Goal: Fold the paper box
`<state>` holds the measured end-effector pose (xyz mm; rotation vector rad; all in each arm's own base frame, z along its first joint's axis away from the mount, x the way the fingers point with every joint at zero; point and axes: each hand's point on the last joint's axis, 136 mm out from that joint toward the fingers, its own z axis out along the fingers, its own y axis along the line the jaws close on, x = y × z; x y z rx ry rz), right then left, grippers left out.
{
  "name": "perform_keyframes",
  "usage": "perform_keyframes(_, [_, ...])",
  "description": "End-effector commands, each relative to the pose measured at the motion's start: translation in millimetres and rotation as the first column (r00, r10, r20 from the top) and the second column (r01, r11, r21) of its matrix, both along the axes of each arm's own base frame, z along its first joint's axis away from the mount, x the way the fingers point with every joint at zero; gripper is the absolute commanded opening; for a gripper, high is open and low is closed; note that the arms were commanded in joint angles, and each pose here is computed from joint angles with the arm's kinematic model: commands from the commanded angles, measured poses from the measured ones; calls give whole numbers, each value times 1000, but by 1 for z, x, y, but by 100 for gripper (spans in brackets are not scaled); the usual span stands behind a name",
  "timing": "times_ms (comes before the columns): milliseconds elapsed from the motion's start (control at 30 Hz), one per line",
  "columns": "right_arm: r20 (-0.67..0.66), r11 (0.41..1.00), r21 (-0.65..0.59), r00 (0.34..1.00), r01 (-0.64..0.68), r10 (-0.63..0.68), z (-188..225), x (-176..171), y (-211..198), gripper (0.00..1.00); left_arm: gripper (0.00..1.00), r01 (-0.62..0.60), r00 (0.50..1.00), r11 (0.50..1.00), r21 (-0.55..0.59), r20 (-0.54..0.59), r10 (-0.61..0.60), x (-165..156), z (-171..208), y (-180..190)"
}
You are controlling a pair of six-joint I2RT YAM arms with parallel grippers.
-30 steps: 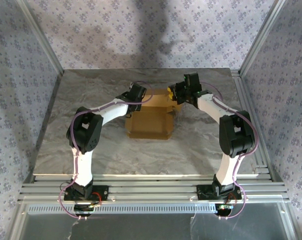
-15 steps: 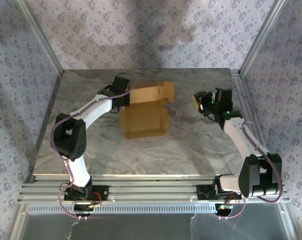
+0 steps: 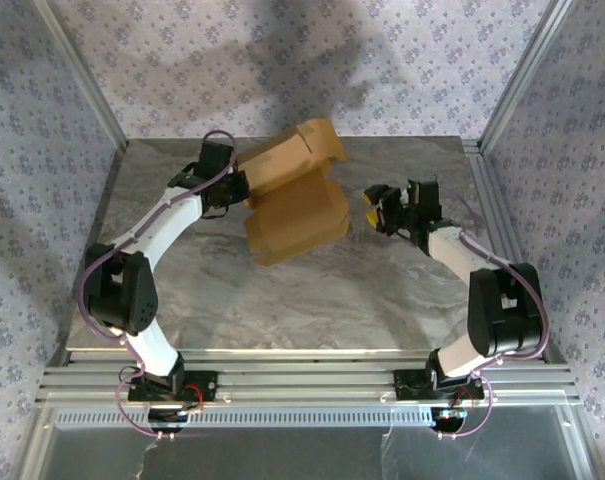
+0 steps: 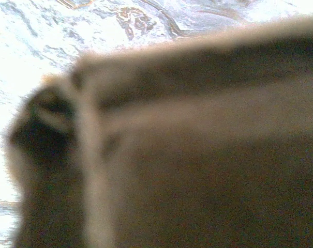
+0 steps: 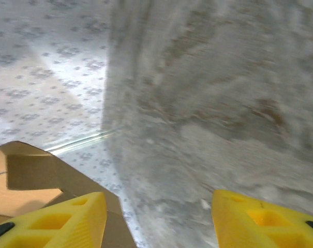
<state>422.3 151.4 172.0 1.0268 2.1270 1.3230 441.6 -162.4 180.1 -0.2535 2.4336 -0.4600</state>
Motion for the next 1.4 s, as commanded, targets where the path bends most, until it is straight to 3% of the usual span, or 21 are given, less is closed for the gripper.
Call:
perform_keyframes(0, [94, 997, 80, 995, -24, 17, 42, 26, 17, 60, 0, 12, 1000, 982, -188, 14, -9, -5, 25, -22])
perform_keyframes(367, [169, 987, 115, 982, -108, 88, 89, 60, 56, 60, 0, 10, 1000, 966, -259, 15, -6, -6, 33, -30])
perform_keyframes(833, [167, 982, 66, 972, -176, 163, 94, 63, 81, 55, 0, 19, 1000, 965, -262, 24, -13, -5, 38, -31])
perform_keyframes(1367, [156, 975, -26, 963, -221, 222, 93, 50, 91, 41, 0, 19, 999, 962, -273, 36, -10, -4, 48, -33])
